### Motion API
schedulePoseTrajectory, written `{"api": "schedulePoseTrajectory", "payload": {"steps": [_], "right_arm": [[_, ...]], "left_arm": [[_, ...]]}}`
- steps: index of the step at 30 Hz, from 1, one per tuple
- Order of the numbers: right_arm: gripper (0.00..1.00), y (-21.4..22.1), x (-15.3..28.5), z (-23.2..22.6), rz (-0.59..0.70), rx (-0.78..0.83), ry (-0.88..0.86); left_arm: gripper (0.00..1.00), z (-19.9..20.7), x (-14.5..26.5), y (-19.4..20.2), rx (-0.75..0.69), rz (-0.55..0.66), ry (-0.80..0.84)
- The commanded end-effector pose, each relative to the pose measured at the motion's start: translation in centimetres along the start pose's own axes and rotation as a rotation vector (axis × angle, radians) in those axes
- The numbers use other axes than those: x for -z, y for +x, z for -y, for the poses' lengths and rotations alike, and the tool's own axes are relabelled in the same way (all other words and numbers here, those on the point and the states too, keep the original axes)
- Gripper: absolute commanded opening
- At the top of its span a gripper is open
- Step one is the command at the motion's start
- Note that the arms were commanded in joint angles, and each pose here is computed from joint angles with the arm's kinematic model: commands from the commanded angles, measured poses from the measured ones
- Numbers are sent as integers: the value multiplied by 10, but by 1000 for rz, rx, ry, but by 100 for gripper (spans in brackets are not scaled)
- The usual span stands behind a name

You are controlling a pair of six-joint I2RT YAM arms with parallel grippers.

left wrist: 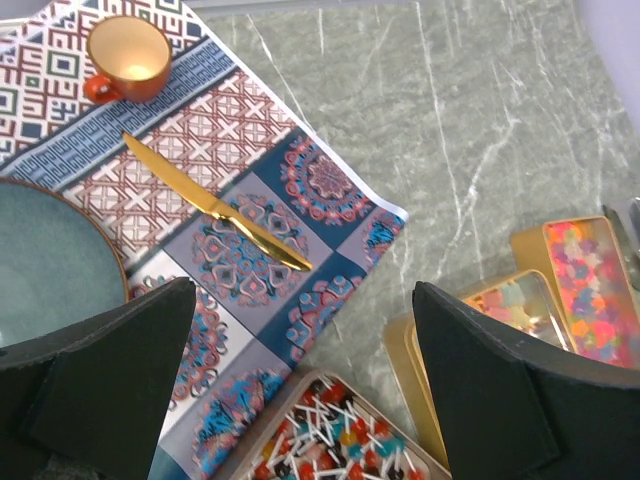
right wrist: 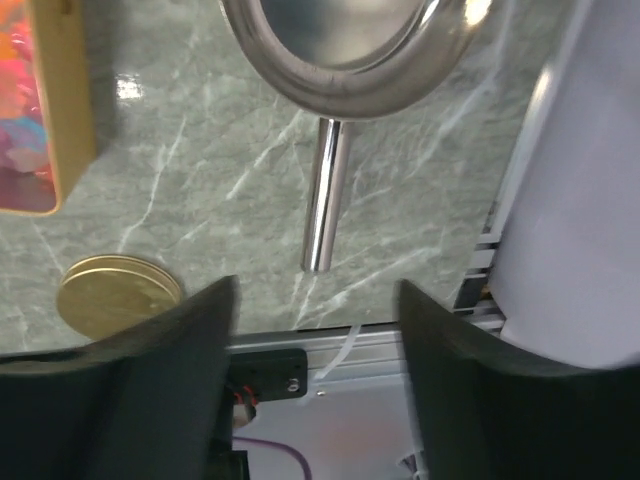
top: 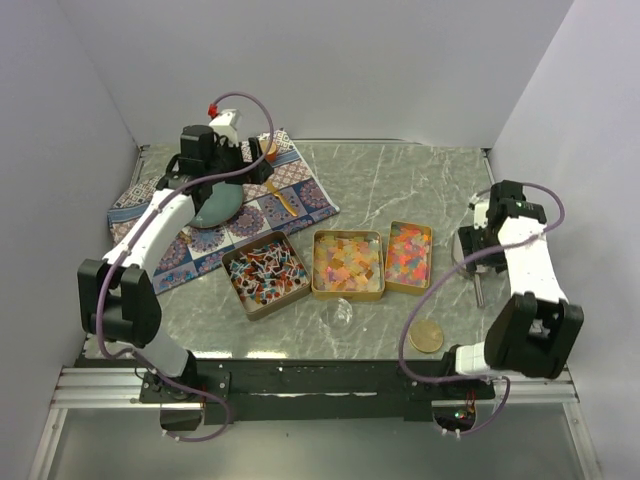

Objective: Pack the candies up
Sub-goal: Pick up the spatula from the center of the board.

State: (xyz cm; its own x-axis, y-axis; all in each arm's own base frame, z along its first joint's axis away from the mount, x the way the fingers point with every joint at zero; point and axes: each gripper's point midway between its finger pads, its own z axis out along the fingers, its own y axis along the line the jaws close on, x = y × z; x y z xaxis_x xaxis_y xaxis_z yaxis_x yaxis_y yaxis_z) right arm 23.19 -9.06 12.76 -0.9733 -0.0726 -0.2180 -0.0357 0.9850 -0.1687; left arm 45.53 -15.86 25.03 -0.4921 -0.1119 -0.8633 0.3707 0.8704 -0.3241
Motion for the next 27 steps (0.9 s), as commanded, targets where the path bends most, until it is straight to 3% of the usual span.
{"api": "schedulePoseTrajectory", "payload": {"steps": [1,8,16,27], "right_arm": [[56,6,-24,0,-64,7,-51],[64,13,-51,-4,-111,9,-67],[58,20,-77,-3,-157,29,-52],[55,14,-97,4,-198,-4,-39]], "left_arm": [[97,-7,-9,-22,-82,69,-22],[97,-28,-14,-19,-50,34,-78],[97,-48,-18,5,-26,-31,-129],[97,-73,-23,-1,-16,-25,-244]]}}
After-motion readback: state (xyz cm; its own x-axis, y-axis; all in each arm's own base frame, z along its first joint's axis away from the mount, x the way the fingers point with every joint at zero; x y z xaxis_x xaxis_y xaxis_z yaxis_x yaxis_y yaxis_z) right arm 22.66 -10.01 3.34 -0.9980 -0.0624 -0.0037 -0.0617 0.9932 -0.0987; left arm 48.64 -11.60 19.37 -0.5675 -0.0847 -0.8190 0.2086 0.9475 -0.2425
